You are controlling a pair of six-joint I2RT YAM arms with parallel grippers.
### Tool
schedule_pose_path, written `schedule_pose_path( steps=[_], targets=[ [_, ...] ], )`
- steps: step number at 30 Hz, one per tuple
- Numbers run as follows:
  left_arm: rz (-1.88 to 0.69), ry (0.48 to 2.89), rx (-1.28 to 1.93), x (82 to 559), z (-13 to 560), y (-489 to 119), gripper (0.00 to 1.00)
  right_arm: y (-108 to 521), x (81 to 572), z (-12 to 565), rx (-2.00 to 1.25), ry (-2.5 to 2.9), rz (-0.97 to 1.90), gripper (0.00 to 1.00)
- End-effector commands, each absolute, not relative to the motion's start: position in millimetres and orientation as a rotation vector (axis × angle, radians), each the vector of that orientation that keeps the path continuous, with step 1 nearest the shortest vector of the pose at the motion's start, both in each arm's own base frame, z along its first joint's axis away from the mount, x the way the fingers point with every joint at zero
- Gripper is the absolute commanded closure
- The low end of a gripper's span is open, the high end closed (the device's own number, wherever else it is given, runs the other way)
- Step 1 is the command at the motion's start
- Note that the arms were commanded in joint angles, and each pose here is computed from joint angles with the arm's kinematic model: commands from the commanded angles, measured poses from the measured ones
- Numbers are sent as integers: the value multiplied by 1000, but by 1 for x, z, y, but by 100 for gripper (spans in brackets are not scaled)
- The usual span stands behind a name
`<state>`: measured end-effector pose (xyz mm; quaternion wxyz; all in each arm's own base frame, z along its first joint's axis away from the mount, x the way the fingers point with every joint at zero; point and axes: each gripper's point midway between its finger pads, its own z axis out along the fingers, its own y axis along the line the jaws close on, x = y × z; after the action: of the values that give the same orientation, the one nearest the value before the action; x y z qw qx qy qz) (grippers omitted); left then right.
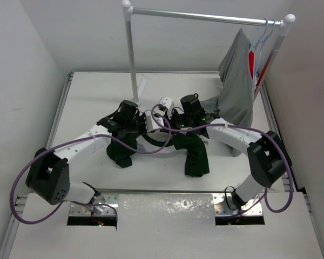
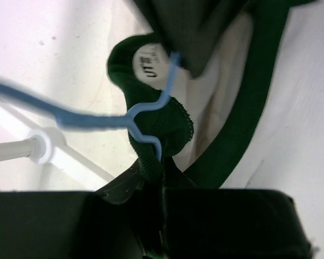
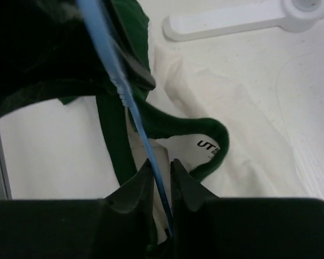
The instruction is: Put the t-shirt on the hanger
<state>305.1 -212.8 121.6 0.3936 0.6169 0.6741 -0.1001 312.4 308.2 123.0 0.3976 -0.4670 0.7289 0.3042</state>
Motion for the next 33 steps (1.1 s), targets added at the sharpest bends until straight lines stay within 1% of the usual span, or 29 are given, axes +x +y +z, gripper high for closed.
schedule_pose_path(
  steps=[1, 2, 7, 8, 9, 10, 12, 13, 14, 15, 16, 19, 22, 25, 28, 29, 30, 31, 32, 33],
  targets=[
    [-294, 1614, 1494, 313, 164, -221, 100, 303, 316, 132, -1156, 1820, 765, 99],
    [-297, 1623, 1484, 314, 165, -219, 100, 298, 316, 131, -1135, 1825, 759, 100],
    [-293, 1706, 1401, 326, 164, -193, 100, 252, 311, 147, -954, 1794, 724, 100],
    [-305, 1723, 1381, 328, 164, -185, 99, 244, 312, 148, -933, 1793, 692, 100],
    [-314, 1726, 1374, 329, 165, -183, 95, 240, 311, 165, -925, 1752, 662, 100],
    [-332, 1729, 1371, 328, 167, -181, 80, 234, 305, 157, -923, 1773, 646, 100],
    [-395, 1721, 1380, 323, 174, -180, 56, 228, 304, 162, -916, 1773, 613, 100],
    [-422, 1714, 1394, 319, 176, -180, 29, 225, 300, 167, -918, 1769, 605, 100],
    [-482, 1707, 1410, 310, 179, -183, 22, 223, 300, 169, -913, 1771, 592, 100],
    [-473, 1703, 1414, 311, 181, -181, 18, 222, 299, 171, -916, 1767, 585, 100],
    [-499, 1693, 1421, 308, 181, -183, 16, 221, 298, 172, -917, 1770, 581, 100],
    [-486, 1717, 1412, 310, 171, -181, 14, 218, 297, 181, -909, 1751, 564, 100],
    [-422, 1795, 1360, 322, 152, -172, 13, 214, 298, 192, -884, 1742, 548, 100],
    [-280, 1919, 1195, 356, 131, -156, 13, 212, 297, 208, -867, 1733, 541, 100],
    [-301, 2028, 1147, 362, 101, -155, 12, 212, 293, 226, -856, 1705, 549, 100],
    [-313, 2055, 1115, 364, 96, -156, 9, 212, 292, 229, -851, 1699, 553, 100],
    [-319, 2063, 1106, 366, 92, -157, 11, 212, 290, 235, -850, 1692, 554, 100],
    [-350, 2058, 1110, 368, 87, -162, 14, 211, 289, 235, -849, 1696, 556, 100],
    [-368, 2048, 1120, 368, 84, -164, 22, 211, 288, 236, -850, 1697, 563, 100],
    [-373, 2038, 1123, 370, 84, -165, 59, 211, 285, 236, -852, 1698, 568, 100]
  ],
)
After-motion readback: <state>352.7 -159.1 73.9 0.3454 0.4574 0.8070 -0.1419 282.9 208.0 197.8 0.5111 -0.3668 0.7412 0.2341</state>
